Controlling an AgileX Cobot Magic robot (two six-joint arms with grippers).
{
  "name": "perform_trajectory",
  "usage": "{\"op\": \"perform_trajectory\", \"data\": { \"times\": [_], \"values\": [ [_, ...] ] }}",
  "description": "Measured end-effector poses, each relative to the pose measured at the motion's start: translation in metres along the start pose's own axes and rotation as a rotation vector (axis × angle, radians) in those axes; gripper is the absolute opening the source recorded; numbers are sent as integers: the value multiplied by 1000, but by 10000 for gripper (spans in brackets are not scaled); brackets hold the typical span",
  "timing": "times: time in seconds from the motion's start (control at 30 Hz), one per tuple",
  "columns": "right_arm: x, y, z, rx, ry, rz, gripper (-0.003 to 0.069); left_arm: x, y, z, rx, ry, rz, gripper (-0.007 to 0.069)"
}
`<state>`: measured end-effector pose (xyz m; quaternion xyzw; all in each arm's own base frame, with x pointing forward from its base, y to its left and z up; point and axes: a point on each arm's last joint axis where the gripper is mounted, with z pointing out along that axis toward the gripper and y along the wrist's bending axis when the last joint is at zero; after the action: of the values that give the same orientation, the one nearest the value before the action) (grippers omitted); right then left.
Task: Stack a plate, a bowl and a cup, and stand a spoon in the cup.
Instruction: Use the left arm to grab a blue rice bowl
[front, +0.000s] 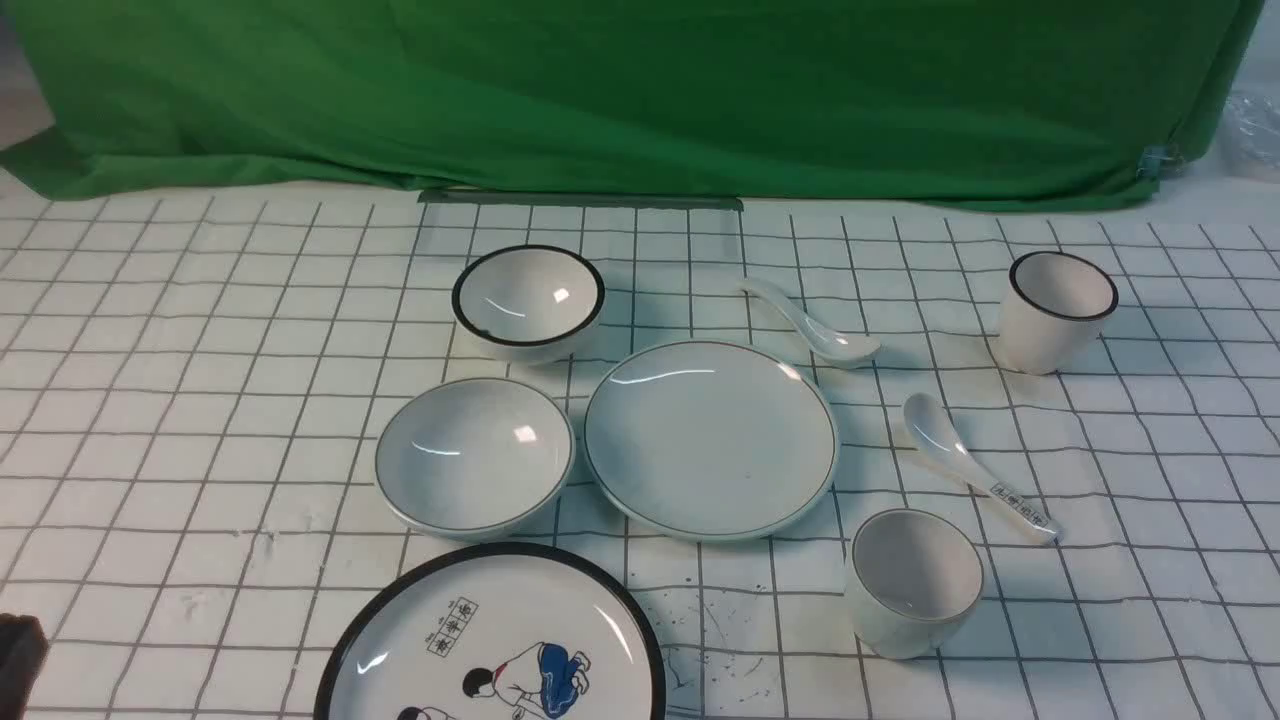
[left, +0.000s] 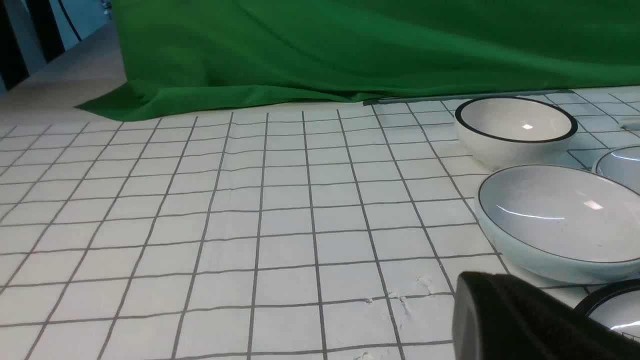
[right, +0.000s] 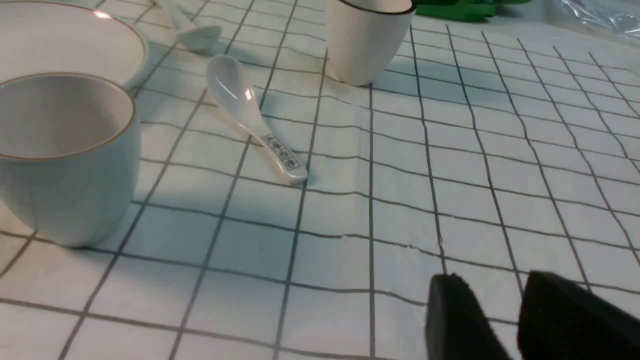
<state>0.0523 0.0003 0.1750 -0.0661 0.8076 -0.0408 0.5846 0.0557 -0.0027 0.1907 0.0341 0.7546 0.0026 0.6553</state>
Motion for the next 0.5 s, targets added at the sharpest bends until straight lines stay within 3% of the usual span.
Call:
{"op": "perform_trajectory", "data": {
  "times": [0.4,0.5],
  "values": [
    [0,0,0,0,0,0,239,-1,0,0,-5,-15,17,3],
    [0,0,0,0,0,0,239,-14,1,-1,-1,-151,-130,3]
  ]
}}
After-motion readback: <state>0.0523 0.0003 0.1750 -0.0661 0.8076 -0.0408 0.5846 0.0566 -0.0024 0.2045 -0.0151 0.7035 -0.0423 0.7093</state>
